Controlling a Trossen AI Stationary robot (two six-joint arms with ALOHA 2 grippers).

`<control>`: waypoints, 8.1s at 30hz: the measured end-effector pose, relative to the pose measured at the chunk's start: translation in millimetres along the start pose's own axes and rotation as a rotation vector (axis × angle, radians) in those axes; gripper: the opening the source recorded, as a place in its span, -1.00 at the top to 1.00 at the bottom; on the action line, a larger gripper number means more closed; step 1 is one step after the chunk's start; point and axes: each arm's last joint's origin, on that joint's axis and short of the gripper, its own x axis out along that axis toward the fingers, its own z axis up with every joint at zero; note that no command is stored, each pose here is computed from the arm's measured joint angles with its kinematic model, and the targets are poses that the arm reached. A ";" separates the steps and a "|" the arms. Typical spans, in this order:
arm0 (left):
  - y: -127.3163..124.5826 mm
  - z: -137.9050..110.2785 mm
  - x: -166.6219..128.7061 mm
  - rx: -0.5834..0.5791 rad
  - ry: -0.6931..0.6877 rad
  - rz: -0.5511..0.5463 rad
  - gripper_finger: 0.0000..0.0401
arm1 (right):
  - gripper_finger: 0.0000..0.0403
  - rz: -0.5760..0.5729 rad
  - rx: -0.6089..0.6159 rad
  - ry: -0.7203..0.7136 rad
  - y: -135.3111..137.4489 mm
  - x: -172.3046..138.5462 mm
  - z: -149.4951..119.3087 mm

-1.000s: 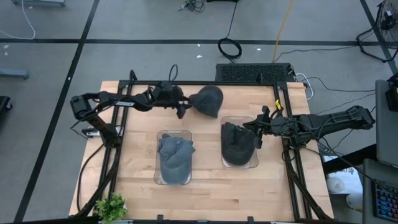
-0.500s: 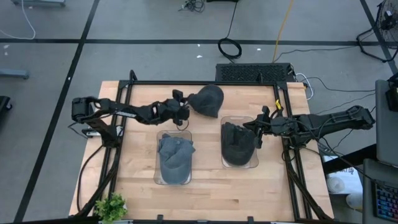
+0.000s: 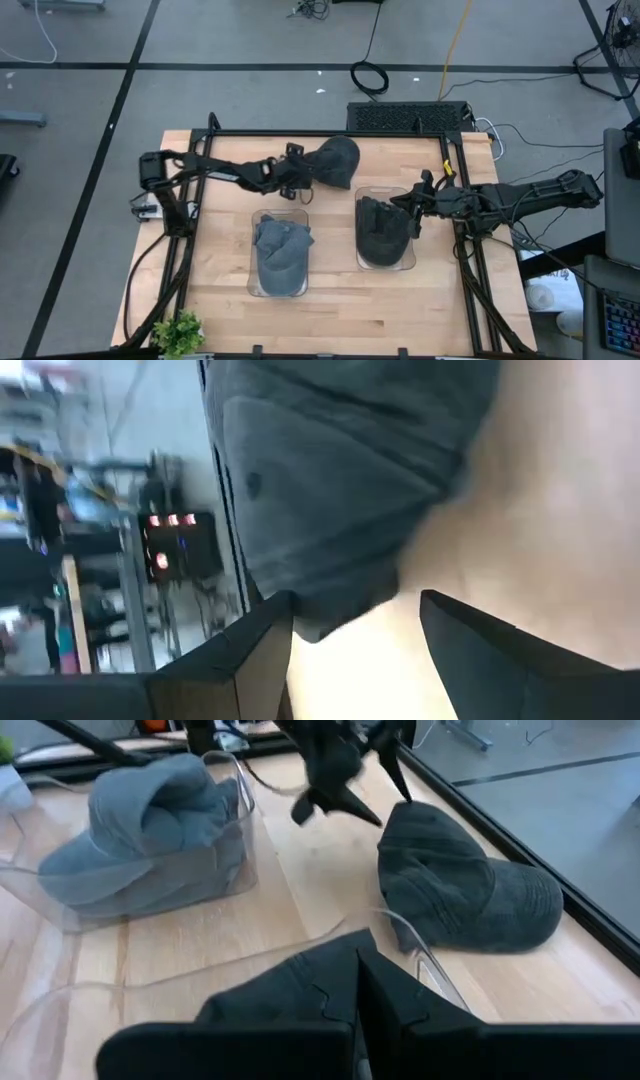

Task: Pick & Place hat
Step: Put the black cap into the right transparent bin

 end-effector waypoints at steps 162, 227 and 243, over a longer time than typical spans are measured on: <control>92.2 89.8 -110.6 -1.204 -1.428 -0.432 0.18 | 0.98 0.031 0.063 -1.025 4.0 81.2 79.4; 71.9 68.8 -175.6 -0.688 -1.173 -1.100 0.95 | 0.19 0.774 0.192 -0.401 2.0 27.8 64.3; 64.1 71.6 -175.7 -0.693 -1.124 -1.066 0.95 | 0.33 0.856 0.192 -0.452 6.5 57.6 66.9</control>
